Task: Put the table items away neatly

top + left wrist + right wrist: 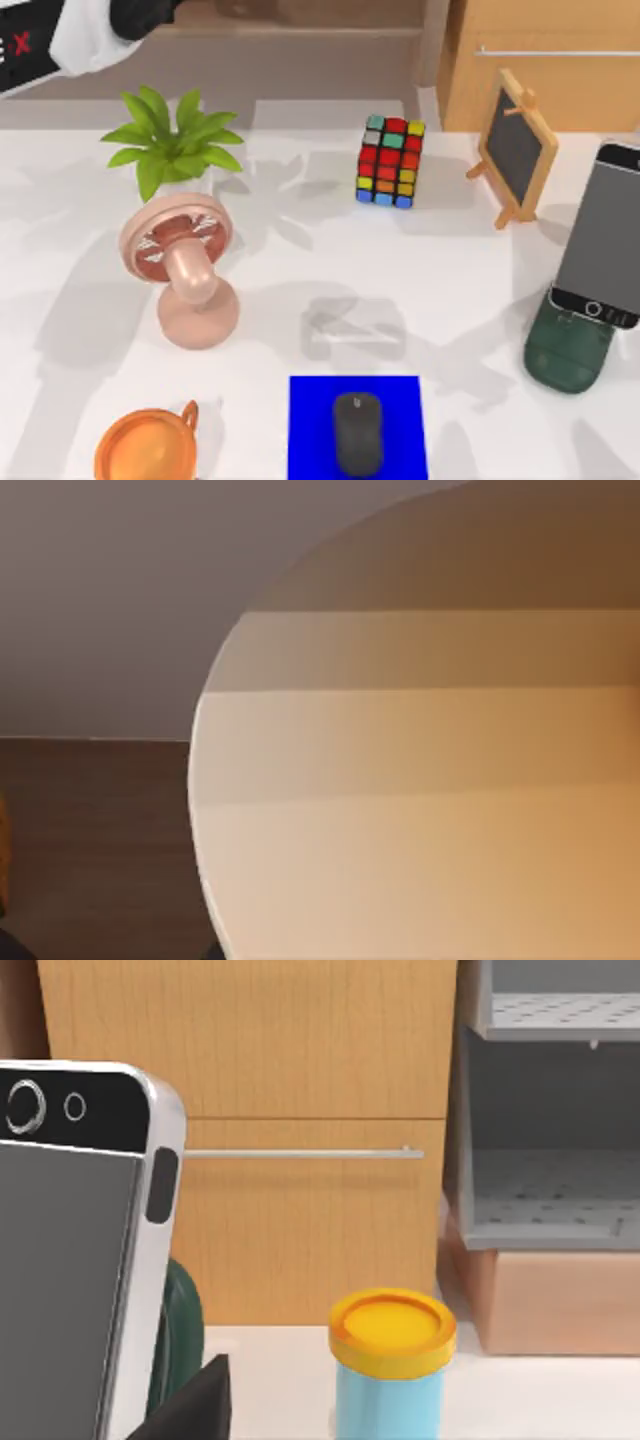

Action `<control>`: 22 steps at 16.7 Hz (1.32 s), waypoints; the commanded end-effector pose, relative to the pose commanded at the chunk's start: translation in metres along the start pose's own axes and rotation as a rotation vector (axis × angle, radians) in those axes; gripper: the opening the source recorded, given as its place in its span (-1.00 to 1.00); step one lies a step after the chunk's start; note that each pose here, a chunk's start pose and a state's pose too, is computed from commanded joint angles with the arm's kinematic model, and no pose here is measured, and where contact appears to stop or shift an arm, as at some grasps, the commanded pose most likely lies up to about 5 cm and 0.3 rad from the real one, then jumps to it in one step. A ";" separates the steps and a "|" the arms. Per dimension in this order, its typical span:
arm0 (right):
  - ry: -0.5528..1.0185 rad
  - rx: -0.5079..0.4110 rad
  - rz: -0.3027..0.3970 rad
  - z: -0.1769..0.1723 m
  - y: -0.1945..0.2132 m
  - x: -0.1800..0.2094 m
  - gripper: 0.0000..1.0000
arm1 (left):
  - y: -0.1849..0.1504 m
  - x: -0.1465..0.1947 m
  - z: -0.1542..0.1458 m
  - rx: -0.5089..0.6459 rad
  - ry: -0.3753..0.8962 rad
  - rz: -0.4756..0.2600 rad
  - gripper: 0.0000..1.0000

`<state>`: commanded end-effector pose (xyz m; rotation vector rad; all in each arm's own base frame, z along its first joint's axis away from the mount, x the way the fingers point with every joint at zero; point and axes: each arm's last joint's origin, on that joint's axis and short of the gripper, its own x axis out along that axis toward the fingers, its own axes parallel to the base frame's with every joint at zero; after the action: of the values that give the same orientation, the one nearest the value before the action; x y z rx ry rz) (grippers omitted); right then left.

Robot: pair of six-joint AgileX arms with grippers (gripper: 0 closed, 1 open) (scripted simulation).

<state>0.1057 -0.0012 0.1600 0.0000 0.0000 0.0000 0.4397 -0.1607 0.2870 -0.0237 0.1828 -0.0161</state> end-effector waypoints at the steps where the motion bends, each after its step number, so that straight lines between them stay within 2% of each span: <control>1: 0.000 0.000 0.000 0.000 0.000 0.000 1.00 | 0.001 -0.006 0.000 -0.005 0.002 -0.002 -1.00; 6: 0.000 0.000 0.000 0.000 0.000 0.000 1.00 | -0.014 -0.027 0.002 -0.018 0.005 -0.046 -1.00; 15: 0.000 0.000 0.000 0.000 0.000 0.000 1.00 | -0.006 0.018 -0.002 0.012 0.013 -0.003 -1.00; 20: 0.000 0.000 0.000 0.000 0.000 0.000 1.00 | -0.005 0.019 -0.003 0.016 0.016 -0.002 -1.00; 22: 0.000 0.000 0.000 0.000 0.000 0.000 1.00 | -0.005 0.019 -0.003 0.016 0.016 -0.002 -0.70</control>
<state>0.1057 -0.0012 0.1600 0.0000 0.0000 0.0000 0.4580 -0.1661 0.2806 -0.0080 0.1987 -0.0195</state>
